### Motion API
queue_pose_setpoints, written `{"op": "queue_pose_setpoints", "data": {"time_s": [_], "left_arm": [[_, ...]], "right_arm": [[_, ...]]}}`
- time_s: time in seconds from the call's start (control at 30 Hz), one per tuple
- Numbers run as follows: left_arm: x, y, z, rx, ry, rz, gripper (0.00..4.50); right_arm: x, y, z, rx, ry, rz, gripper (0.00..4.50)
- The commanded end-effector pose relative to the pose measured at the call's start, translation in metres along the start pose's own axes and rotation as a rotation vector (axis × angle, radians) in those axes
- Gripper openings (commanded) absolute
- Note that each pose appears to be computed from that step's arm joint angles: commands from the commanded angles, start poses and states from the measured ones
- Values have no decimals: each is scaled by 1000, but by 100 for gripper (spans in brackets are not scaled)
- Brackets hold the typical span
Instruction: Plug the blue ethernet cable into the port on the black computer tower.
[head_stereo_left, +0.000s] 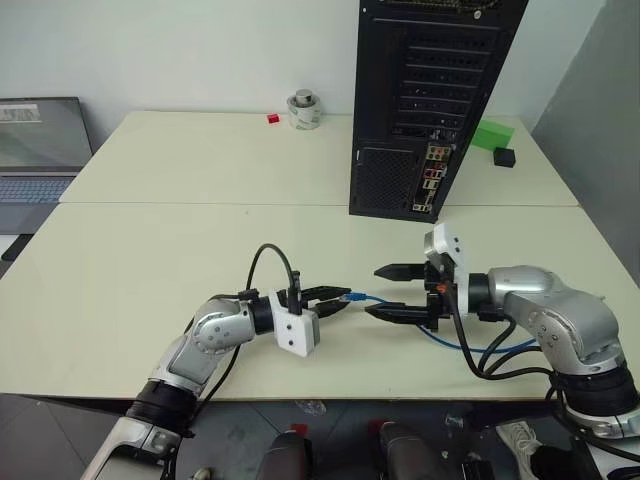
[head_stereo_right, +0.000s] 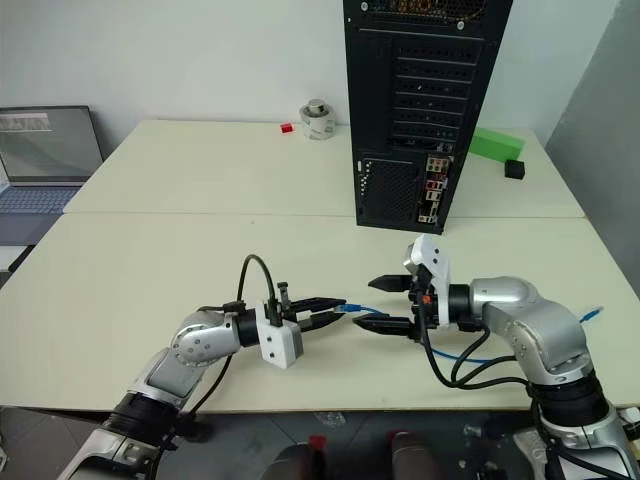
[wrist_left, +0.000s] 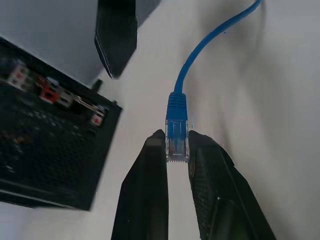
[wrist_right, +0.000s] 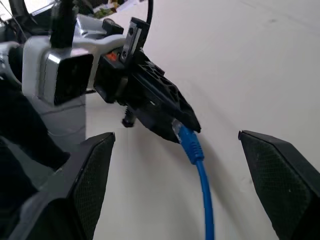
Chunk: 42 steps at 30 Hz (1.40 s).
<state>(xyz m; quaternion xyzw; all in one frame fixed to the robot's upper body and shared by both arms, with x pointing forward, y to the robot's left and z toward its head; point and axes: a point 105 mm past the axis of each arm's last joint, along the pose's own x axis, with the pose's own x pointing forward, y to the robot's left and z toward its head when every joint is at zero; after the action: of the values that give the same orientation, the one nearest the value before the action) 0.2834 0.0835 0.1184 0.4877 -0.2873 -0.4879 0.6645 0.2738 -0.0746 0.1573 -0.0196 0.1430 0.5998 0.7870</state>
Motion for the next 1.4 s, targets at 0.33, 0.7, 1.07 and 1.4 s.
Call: {"op": "queue_pose_setpoints", "data": {"time_s": [0.33,0.7,1.07,1.4], "left_arm": [[-2,17,8,179,-79,136,31],[-2,20,11,193,-76,165,31],[0,20,11,199,-74,173,30],[3,21,11,178,-86,177,108]], "right_arm": [[14,0,13,97,-81,-22,420],[17,-3,13,128,-77,-23,226],[17,-7,11,152,-65,-18,3],[13,-8,10,180,-48,-2,1]]}}
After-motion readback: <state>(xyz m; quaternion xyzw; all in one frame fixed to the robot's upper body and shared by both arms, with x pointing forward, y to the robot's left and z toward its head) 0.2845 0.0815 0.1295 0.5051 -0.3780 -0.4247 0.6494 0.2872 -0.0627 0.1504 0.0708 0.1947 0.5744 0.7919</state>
